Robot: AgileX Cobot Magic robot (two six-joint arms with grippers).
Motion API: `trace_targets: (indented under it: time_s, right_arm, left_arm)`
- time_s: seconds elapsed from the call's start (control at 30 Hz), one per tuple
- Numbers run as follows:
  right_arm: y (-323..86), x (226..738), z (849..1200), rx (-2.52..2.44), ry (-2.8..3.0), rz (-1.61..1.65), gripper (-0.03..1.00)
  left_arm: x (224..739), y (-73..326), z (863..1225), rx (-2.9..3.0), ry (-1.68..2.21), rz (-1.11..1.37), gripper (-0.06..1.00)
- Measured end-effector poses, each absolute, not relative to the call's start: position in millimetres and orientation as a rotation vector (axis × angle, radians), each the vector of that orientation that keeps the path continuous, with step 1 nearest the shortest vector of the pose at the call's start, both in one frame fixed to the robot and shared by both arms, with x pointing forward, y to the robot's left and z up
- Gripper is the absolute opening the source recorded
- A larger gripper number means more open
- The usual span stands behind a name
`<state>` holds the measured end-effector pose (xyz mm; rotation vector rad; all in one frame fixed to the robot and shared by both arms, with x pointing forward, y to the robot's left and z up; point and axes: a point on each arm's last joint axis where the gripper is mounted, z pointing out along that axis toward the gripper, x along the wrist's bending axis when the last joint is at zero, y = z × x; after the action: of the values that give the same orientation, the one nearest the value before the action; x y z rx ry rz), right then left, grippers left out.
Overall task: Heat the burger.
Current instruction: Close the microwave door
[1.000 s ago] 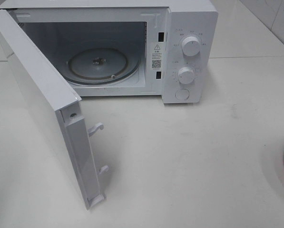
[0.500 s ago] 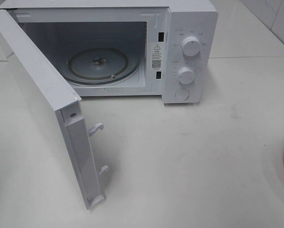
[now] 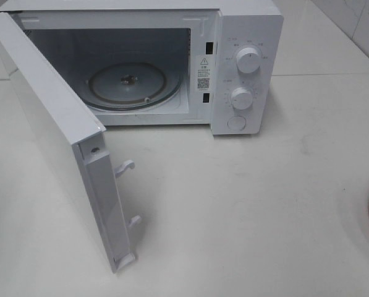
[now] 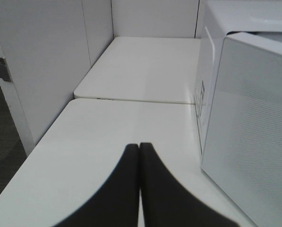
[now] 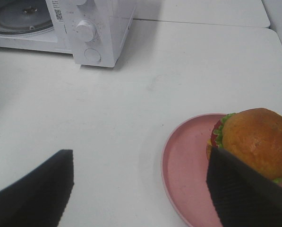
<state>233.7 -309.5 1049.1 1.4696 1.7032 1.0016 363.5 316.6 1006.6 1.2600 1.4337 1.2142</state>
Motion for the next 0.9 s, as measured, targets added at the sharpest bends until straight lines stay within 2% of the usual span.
trace_targets:
  time_s: [0.4,0.6,0.9]
  right_arm:
    - [-310,234,1049,1.47,1.703,1.002,0.76]
    - [-310,234,1049,1.47,1.703,1.002,0.76]
    - [-310,234,1049,1.47,1.703,1.002,0.76]
  left_arm:
    - [392,317,991,1.27,1.483,1.12,0.0]
    - [408,310,994,1.303,1.37,1.086,0.0]
    - [429,297,978,1.353,1.228,0.984,0.0]
